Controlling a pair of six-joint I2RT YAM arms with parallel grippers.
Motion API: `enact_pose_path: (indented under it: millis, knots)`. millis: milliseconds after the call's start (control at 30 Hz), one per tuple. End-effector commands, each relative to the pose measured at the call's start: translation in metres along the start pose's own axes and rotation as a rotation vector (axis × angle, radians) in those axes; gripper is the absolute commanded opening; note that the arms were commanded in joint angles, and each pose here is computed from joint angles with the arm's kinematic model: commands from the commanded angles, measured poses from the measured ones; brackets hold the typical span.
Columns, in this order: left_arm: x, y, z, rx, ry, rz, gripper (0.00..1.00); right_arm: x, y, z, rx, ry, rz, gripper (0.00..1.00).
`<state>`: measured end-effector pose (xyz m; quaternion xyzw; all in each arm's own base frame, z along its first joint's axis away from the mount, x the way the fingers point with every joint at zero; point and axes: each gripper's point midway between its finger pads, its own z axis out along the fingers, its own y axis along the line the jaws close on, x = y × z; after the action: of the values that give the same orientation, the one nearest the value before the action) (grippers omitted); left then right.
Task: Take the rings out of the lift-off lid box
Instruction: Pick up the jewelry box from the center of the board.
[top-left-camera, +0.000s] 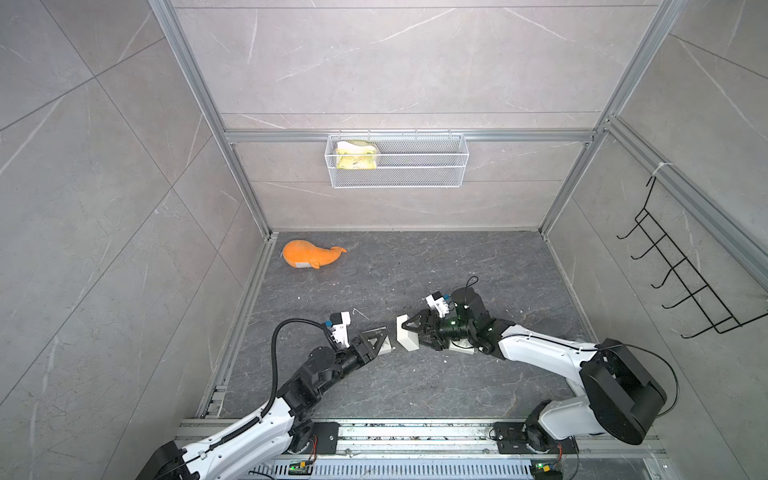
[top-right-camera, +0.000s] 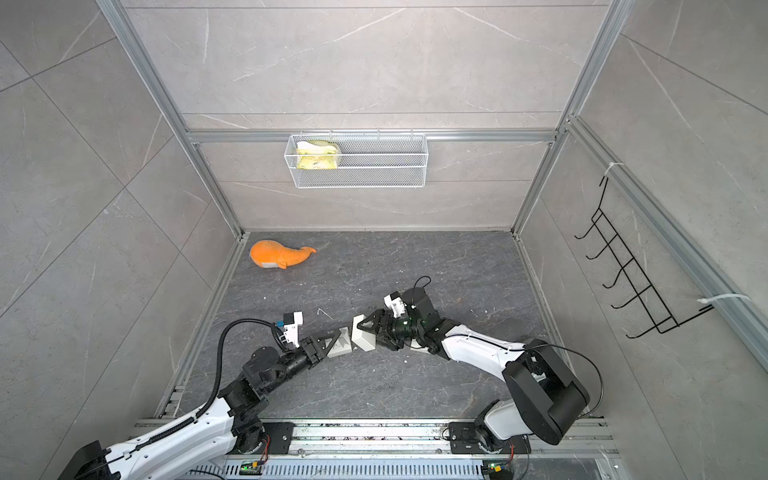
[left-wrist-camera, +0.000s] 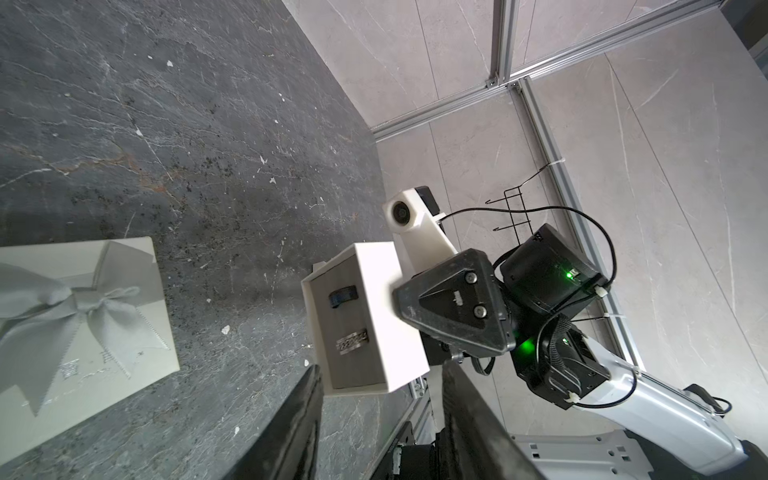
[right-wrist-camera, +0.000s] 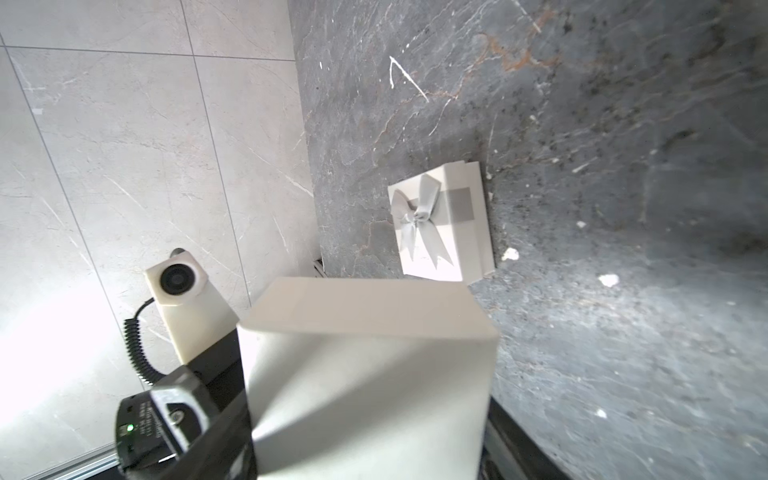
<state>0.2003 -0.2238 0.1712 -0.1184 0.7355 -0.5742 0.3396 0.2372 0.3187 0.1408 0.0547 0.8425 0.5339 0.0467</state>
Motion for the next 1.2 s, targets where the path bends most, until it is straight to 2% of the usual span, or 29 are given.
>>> enact_pose_path:
  millis: [0,100,200,333,533,867,1167]
  knots:
    - [-0.009,-0.015,0.001,0.086,-0.062,-0.035,0.39,-0.001,0.014,-0.004,-0.047,-0.005,-0.007,0.71]
    - [-0.009,-0.027,0.007,0.122,-0.056,-0.027,0.31,-0.002,0.017,-0.004,-0.059,-0.007,-0.004,0.71]
    - [-0.006,-0.034,0.012,0.145,-0.047,-0.022,0.31,-0.001,0.019,-0.004,-0.071,-0.006,-0.004,0.71]
    - [-0.008,-0.029,0.011,0.148,-0.074,-0.034,0.40,-0.002,0.021,-0.006,-0.075,-0.011,-0.002,0.71]
    - [-0.013,-0.036,0.006,0.173,-0.106,-0.014,0.39,0.000,0.022,-0.006,-0.081,-0.007,-0.004,0.71]
    - [-0.011,-0.037,0.014,0.172,-0.094,-0.020,0.31,0.003,0.030,-0.007,-0.117,-0.003,-0.024,0.71]
    - [-0.014,-0.056,0.018,0.249,-0.115,-0.019,0.29,0.007,0.034,-0.006,-0.134,0.009,-0.037,0.71]
